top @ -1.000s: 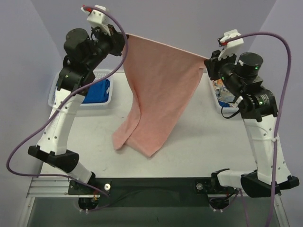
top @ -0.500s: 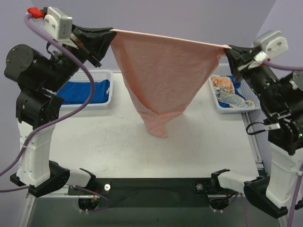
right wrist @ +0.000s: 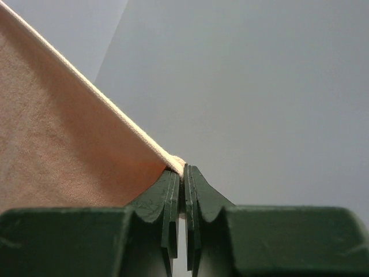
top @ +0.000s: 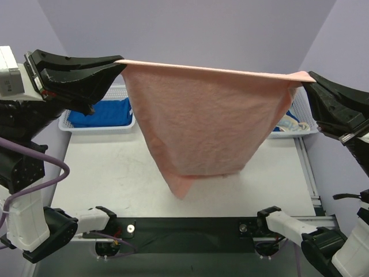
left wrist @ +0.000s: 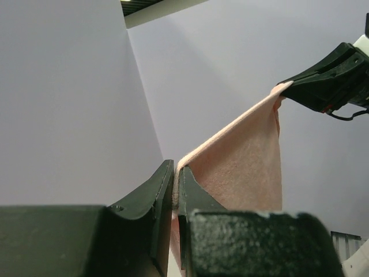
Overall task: Fold and stack the towels
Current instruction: Flatten out the crumpled towel
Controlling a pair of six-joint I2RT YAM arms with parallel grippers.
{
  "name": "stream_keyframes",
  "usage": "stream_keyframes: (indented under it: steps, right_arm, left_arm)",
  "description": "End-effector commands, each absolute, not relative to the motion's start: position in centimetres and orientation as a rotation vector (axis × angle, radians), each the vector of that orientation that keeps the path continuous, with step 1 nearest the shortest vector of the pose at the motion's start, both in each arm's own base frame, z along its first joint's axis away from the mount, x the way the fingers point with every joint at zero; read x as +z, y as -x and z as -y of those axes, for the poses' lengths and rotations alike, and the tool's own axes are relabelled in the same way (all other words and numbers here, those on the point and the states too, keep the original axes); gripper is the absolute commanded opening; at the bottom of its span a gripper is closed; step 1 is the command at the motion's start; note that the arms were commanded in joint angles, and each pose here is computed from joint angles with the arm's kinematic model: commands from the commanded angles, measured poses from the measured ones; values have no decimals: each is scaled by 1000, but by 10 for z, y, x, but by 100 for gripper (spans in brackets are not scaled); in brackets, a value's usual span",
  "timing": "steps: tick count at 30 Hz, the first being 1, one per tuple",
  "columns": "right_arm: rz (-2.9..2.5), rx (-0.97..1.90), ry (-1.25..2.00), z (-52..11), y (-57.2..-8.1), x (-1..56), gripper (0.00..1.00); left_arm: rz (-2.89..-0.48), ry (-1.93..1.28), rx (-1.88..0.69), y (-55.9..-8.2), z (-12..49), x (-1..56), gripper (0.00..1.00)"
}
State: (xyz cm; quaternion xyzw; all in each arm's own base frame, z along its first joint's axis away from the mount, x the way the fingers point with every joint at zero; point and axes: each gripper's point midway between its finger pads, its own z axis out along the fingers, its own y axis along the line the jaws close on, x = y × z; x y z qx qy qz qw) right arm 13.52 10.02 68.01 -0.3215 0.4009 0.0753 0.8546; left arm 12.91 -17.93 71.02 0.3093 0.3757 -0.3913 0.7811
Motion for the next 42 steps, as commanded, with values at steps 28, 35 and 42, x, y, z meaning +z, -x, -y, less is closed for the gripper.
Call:
stream_keyframes:
  steps: [28,35,42]
  right_arm:
    - [-656,59,408,-57,-108,745,0]
    - [-568,116,420,-52,-48,749,0]
    - [-520,153,428,-53,-25,757,0]
  left_arm:
    - [-492,-390,-679,-75,104,788,0]
    - [-416,-433,-721,-26,94,789,0]
    - [-371,-462,-753,-10,96,794,0]
